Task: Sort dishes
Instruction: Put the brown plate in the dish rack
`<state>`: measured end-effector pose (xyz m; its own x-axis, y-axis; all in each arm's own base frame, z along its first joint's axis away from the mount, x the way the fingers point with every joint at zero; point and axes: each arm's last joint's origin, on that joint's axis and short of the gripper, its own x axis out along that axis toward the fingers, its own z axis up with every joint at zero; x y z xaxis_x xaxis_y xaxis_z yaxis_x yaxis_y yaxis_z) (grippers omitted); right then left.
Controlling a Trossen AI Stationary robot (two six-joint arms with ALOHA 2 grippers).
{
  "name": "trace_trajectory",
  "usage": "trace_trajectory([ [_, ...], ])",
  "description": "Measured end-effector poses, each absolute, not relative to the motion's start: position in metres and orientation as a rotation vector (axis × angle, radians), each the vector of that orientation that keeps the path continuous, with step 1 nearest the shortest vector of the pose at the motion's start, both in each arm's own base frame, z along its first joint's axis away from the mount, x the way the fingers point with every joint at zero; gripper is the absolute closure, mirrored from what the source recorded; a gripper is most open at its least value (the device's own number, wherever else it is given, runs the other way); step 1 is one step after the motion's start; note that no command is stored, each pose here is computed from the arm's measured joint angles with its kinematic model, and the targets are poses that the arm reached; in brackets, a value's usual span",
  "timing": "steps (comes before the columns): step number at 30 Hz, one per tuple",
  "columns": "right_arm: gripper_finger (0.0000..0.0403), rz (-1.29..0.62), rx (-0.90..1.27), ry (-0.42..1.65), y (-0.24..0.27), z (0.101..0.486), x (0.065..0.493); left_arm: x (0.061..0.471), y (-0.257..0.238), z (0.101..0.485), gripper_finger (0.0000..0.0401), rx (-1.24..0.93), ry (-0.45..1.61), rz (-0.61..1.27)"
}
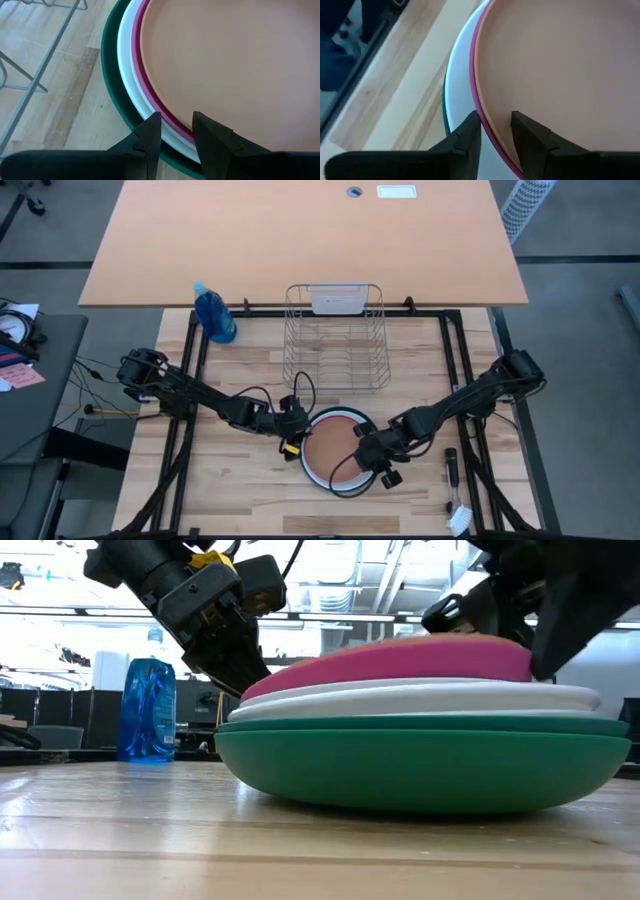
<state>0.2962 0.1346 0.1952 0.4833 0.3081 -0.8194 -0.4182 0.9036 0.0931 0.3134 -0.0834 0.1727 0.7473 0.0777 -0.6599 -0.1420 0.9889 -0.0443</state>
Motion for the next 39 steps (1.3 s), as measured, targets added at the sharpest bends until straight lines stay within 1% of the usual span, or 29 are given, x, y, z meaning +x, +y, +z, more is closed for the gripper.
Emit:
trace_trajectory([
  [4, 0.0275, 0.415, -0.071, 0.967, 0.135, 0.201, 0.297, 0.313, -0.083, 0.173, 0.0294, -0.094, 0.717, 0.121],
  [13, 0.0191, 0.37, 0.027, 0.949, 0.138, 0.212, 0.302, 0.313, -0.084, 0.173, 0.0294, -0.097, 0.718, 0.117],
  [18, 0.016, 0.379, 0.1, 0.952, 0.14, 0.216, 0.304, 0.317, -0.085, 0.167, 0.0294, -0.1, 0.717, 0.12],
  [23, 0.0152, 0.397, 0.12, 0.958, 0.143, 0.217, 0.303, 0.329, -0.089, 0.145, 0.0294, -0.084, 0.709, 0.072],
  [26, 0.0152, 0.404, 0.123, 0.965, 0.147, 0.217, 0.3, 0.33, -0.09, 0.135, 0.0294, -0.076, 0.743, 0.061],
  [33, 0.0152, 0.417, 0.117, 0.966, 0.152, 0.217, 0.298, 0.331, -0.09, 0.137, 0.0294, -0.08, 0.726, 0.048],
  [39, 0.0152, 0.375, 0.279, 0.999, 0.148, 0.222, 0.302, 0.332, -0.091, 0.141, 0.0294, -0.073, 0.698, 0.03],
])
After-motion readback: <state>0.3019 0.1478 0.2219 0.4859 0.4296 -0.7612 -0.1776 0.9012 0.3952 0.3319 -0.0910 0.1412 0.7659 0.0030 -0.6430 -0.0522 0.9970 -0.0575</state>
